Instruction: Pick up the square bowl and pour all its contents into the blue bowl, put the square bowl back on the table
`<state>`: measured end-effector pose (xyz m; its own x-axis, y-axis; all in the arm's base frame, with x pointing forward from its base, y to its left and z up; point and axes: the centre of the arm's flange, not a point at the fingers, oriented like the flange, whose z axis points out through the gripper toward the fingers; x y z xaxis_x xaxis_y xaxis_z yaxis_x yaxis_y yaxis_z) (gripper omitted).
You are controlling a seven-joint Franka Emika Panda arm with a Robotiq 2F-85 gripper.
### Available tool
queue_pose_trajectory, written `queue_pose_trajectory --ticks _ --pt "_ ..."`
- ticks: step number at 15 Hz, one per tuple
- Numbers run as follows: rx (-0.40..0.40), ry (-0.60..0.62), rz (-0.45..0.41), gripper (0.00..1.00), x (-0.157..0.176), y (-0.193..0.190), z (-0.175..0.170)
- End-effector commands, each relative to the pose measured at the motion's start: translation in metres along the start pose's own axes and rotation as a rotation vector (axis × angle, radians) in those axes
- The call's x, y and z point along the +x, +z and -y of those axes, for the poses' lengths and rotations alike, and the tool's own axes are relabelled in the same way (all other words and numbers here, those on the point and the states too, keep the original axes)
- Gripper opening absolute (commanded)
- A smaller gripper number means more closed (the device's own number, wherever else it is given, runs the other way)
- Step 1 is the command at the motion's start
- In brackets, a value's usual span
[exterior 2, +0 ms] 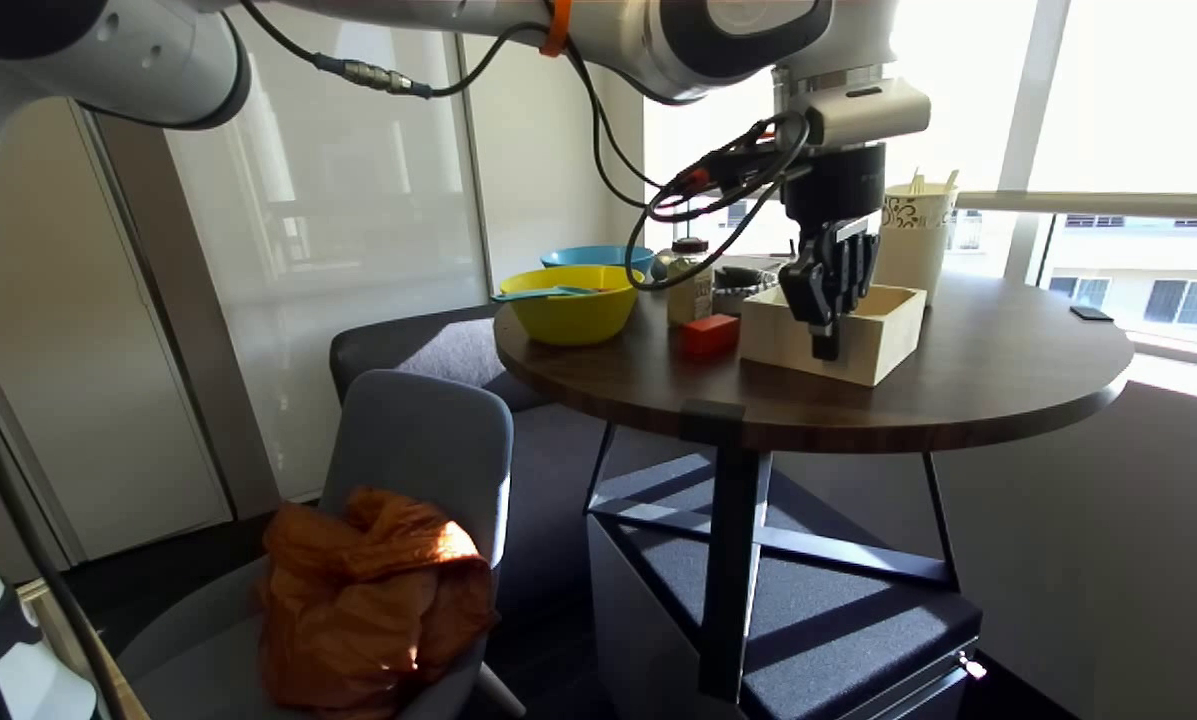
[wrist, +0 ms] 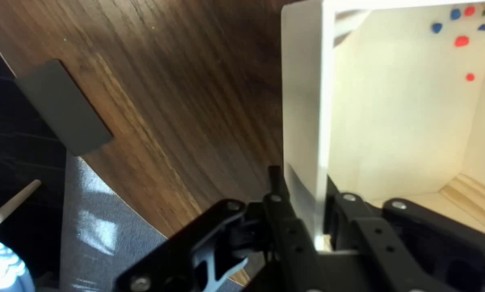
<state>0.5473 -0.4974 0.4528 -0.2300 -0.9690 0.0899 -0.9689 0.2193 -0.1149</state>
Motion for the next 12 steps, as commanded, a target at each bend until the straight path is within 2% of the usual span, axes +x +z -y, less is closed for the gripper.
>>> queue_pose_trajectory --ticks 1,4,9,12 --pt "0.026 -0.002 0.057 0.00 -0.003 -0.017 -0.005" --pt "0.025 -0.019 0.050 0.02 -0.010 -0.031 -0.008" --pt "0.169 -0.100 -0.237 0.02 -0.048 -0.100 -0.012" --pt "0.224 -0.205 -0.400 0.02 -0.093 -0.142 -0.009"
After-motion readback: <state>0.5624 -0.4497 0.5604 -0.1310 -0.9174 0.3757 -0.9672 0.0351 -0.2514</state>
